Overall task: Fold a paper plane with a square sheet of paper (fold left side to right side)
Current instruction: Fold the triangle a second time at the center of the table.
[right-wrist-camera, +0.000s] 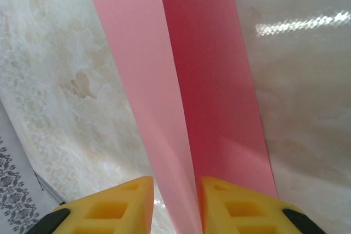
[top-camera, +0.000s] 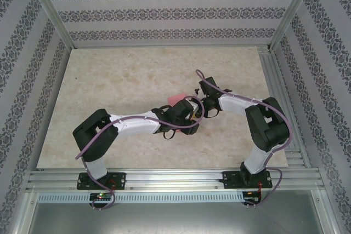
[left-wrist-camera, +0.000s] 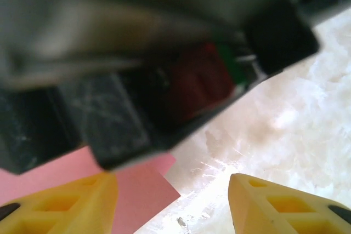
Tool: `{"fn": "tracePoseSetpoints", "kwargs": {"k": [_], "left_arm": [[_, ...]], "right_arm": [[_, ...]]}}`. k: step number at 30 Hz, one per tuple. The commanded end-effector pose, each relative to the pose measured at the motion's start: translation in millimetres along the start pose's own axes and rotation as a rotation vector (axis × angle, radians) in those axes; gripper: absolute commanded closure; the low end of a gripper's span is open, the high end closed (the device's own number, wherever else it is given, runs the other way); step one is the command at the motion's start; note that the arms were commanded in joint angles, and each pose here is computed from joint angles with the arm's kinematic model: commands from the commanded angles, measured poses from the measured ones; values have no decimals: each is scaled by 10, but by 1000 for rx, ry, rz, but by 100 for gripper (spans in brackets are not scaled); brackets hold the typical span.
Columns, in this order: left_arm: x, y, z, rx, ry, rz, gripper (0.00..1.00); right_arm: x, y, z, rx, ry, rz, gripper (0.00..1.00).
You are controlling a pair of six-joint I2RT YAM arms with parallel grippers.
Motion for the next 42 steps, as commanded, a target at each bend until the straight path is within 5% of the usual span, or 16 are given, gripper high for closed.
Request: {"fn": "tracePoseSetpoints", "kwargs": {"k": [1, 6, 14, 21, 28, 42], "left_arm": [[-10, 33, 20, 39, 20, -61, 44], [-4, 70, 43, 43, 12, -78, 48], [-8, 58, 41, 23, 0, -78, 80], [-12, -1, 36, 4, -2, -71, 97], [8, -57, 34, -7, -15, -73, 100], [285, -221, 163, -110, -160, 22, 100]], "right_arm": [[17, -6, -32, 5, -1, -12, 72], [18, -6, -29, 5, 9, -21, 72], [8, -26, -10, 0, 16, -18, 72], [7, -21, -10, 1, 16, -17, 72], [29, -67, -25, -21, 6, -11, 71], [-9, -318, -35, -105, 3, -45, 53]]}}
Point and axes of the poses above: each hand's point on the last joint's axis, 136 mm out from that joint toward the fingers, its own y axis out along the fingers, its own x axis along the line the jaws close on, z = x × y, the point moved 10 cm from there along -y, back along the fingers, and after that the axes turned 15 degrees about y, right-handed, at the moved point
